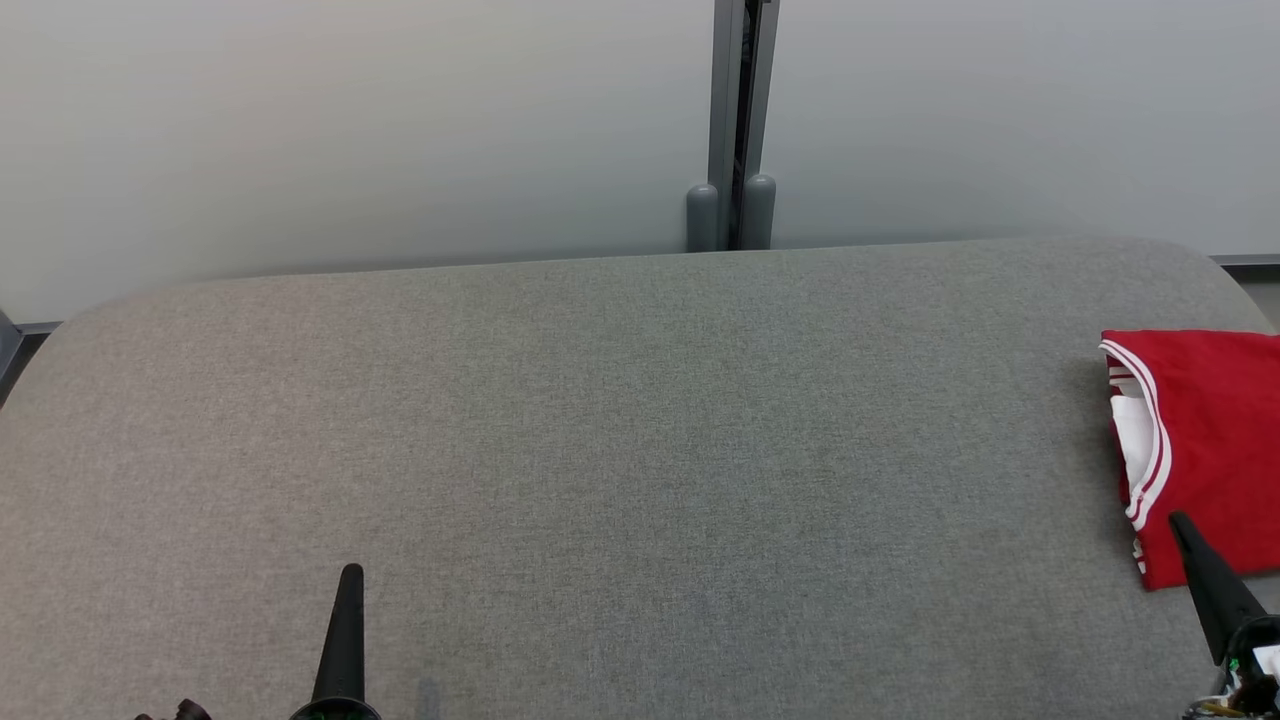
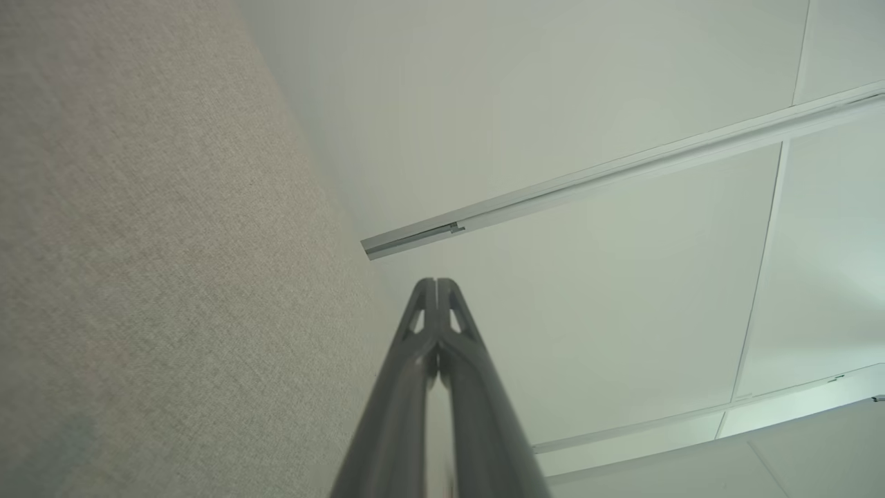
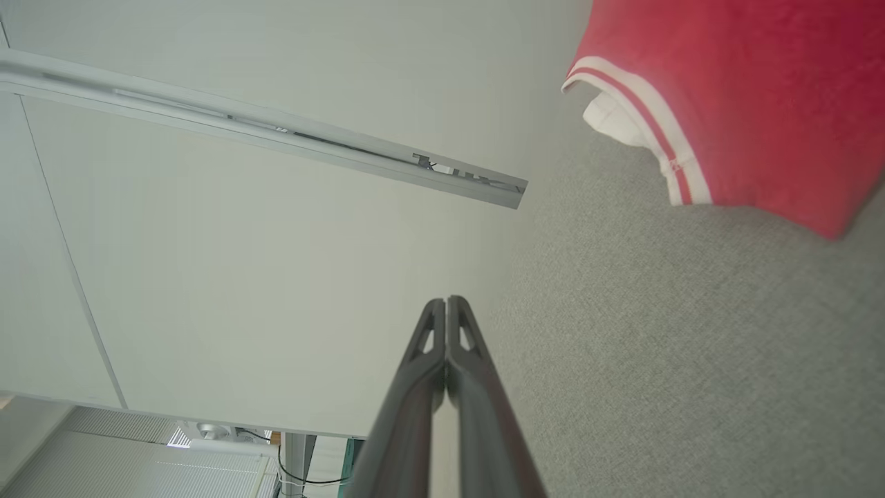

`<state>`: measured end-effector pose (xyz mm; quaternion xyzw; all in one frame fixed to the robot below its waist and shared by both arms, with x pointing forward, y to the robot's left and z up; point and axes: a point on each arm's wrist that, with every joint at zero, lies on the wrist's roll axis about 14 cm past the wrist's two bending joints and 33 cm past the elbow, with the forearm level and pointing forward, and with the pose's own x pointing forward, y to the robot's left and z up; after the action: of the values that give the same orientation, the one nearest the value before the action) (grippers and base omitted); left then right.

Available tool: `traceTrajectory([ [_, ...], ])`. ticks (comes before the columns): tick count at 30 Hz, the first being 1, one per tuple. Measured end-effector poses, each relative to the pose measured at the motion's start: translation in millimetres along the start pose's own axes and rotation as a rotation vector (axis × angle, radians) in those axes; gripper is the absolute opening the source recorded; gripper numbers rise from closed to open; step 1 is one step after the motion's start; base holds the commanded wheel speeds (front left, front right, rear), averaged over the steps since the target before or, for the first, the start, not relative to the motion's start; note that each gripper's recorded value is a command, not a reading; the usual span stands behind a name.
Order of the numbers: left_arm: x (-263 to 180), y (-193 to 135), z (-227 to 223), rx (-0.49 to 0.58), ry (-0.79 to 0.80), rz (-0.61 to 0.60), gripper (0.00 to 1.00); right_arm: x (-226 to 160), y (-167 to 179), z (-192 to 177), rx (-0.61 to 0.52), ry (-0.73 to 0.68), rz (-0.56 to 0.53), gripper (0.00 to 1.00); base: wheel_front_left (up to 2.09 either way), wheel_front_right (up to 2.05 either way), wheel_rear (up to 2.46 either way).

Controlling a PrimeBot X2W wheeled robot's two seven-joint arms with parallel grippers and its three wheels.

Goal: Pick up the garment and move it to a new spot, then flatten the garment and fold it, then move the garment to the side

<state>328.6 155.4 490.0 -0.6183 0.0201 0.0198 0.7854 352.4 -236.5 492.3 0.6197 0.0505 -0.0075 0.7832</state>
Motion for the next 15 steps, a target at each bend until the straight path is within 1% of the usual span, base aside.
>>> traceTrajectory([
  [15,2.8,-5.5,-0.1,-0.113,-0.024,-0.02,0.0,0.3,2.4,4.5,0.111,-0.002,0.032,0.0,0.0,0.0,0.0],
])
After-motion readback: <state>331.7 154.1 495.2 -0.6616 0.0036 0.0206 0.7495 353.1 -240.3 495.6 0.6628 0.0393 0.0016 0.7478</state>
